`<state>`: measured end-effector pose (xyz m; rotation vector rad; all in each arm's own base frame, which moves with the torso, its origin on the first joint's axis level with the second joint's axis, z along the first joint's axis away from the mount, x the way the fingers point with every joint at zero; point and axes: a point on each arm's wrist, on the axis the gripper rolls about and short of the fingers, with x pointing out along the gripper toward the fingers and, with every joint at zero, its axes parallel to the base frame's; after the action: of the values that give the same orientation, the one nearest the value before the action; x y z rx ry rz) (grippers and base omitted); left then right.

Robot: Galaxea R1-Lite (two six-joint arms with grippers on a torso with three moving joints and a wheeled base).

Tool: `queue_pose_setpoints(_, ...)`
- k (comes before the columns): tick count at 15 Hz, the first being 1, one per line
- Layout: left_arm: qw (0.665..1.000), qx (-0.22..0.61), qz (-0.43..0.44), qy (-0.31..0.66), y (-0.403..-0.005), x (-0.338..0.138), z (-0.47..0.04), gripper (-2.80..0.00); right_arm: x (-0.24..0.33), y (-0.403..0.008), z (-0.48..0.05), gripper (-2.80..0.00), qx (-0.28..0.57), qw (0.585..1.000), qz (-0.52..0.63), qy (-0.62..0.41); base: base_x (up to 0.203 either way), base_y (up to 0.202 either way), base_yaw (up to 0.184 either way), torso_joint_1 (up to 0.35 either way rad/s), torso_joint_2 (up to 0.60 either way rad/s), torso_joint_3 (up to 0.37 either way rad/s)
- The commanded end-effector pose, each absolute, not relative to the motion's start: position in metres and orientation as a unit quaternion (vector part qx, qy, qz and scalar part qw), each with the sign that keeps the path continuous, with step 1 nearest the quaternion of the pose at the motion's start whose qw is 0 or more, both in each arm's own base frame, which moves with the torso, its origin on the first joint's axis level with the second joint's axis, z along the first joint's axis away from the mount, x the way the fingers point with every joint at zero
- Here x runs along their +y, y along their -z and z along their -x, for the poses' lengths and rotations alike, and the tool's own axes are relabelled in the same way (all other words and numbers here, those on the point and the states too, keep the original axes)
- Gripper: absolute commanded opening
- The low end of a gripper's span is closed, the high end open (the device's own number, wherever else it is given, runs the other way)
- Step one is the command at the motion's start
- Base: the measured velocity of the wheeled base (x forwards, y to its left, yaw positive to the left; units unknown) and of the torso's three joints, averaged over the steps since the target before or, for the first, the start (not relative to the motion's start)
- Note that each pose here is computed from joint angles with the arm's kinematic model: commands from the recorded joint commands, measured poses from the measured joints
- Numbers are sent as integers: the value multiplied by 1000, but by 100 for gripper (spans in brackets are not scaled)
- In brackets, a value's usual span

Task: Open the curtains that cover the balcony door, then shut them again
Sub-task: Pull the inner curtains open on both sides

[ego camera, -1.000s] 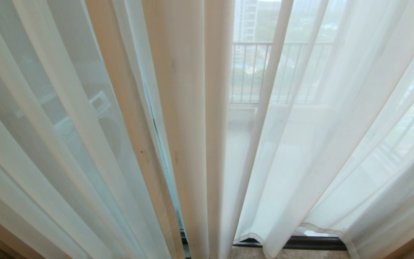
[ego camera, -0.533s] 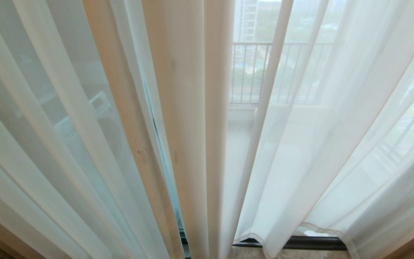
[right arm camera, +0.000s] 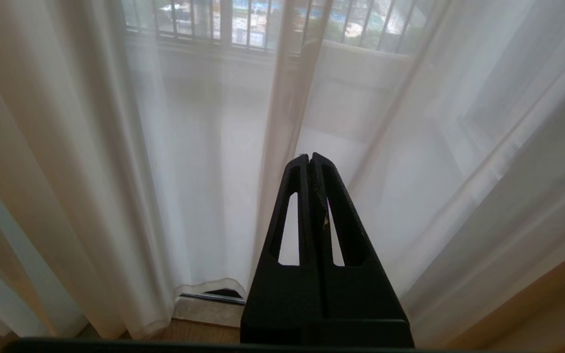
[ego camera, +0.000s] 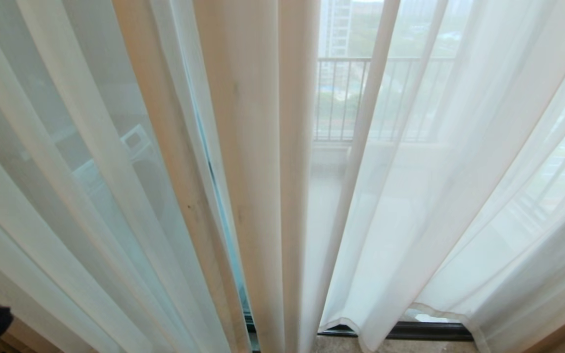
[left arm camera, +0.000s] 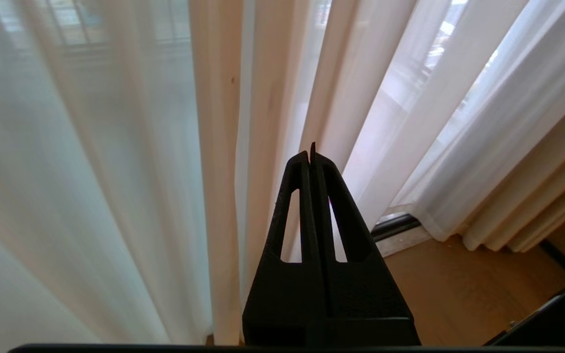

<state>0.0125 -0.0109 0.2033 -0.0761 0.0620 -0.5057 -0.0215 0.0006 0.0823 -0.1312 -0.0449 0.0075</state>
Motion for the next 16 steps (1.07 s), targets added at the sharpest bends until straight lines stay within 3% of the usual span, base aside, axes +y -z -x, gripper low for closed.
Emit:
queue_pose_setpoints(1, 955, 92, 56, 277, -222, -15, -76, -280, 1, -83, 21, -280, -18, 998, 66, -4, 0, 0, 0, 0, 0, 0)
queue_pose_setpoints(5, 936, 93, 67, 333, -246, -33, -137, -280, 1, -83, 20, -280, -14, 998, 66, -4, 0, 0, 0, 0, 0, 0)
queue_pose_setpoints(6, 935, 86, 66, 338, -248, -38, -152, 0, 1, -83, 20, -280, -15, 998, 66, -4, 0, 0, 0, 0, 0, 0)
queue_pose_setpoints(16, 934, 24, 81, 348, -261, -95, -223, 0, 1, -83, 18, -280, -4, 998, 66, -5, 0, 0, 0, 0, 0, 0)
